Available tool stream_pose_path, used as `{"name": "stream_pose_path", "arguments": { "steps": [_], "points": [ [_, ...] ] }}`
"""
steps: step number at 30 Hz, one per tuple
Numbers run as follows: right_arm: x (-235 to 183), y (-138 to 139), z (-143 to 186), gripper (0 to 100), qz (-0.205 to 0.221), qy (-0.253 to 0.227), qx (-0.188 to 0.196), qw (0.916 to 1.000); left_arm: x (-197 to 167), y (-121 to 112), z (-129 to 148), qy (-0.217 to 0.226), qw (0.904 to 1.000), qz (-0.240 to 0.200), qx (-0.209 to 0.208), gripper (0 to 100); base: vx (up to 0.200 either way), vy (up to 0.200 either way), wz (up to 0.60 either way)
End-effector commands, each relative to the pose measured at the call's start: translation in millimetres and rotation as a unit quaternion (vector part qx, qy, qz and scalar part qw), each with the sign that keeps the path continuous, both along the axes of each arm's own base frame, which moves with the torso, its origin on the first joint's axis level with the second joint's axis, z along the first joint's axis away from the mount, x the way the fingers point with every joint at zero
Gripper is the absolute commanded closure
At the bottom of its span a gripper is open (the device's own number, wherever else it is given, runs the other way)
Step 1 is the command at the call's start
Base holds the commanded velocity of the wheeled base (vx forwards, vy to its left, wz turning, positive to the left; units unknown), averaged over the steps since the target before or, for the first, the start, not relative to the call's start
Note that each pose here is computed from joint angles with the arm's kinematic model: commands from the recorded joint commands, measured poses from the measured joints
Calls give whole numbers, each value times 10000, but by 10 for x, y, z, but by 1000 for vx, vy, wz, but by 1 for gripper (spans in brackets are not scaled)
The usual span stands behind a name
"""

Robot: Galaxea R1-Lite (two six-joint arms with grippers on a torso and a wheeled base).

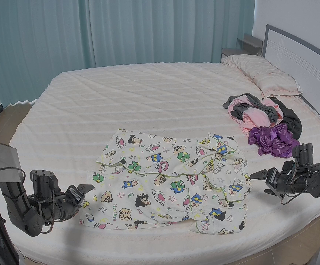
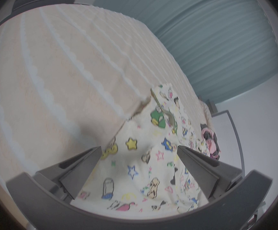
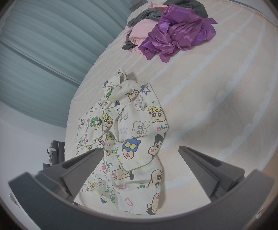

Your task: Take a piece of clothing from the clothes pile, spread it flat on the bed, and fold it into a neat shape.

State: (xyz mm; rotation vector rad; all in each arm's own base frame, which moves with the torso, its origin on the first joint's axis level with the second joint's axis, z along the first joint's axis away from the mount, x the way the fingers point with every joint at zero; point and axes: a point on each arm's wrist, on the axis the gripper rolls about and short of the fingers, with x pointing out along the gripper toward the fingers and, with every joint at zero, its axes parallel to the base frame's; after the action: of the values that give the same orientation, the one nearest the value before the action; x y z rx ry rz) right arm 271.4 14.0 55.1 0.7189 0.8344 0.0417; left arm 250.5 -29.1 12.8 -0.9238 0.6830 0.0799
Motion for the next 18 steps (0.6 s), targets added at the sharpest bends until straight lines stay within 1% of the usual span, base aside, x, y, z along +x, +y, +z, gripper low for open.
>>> {"name": "stream_pose_path", "arguments": {
  "steps": [1,2,3,4,8,11,13,15,18],
  "points": [
    [-20,-9,-5,0,-14,0,1,10000,-126,-79,21,68,9997,-226,48,0,0,0,0],
    [-29,-1,17,0,7,-38,7,10000,-263,-155,8,211,9985,-488,143,0,0,0,0],
    [-30,-1,15,0,7,-31,7,10000,-281,-165,2,239,9982,-524,153,0,0,0,0],
    [-35,3,26,0,9,-54,3,10000,-354,-212,-25,361,9971,-643,201,0,0,0,0],
    [-51,2,77,0,9,-146,5,9999,-364,-227,-41,389,9967,-647,290,0,0,0,0],
    [-63,2,92,0,31,-173,6,9998,-386,-212,-60,371,9944,-745,645,0,0,0,0],
    [-62,2,88,0,40,-170,-5,9998,-399,-203,-68,385,9936,-749,758,0,0,0,0],
    [-61,7,84,0,53,-165,-11,9998,-409,-196,-85,395,9916,-725,998,0,0,0,0],
    [-61,7,84,0,58,-167,-16,9998,-408,-171,-80,358,9900,-691,1177,0,0,0,0]
  ]
}}
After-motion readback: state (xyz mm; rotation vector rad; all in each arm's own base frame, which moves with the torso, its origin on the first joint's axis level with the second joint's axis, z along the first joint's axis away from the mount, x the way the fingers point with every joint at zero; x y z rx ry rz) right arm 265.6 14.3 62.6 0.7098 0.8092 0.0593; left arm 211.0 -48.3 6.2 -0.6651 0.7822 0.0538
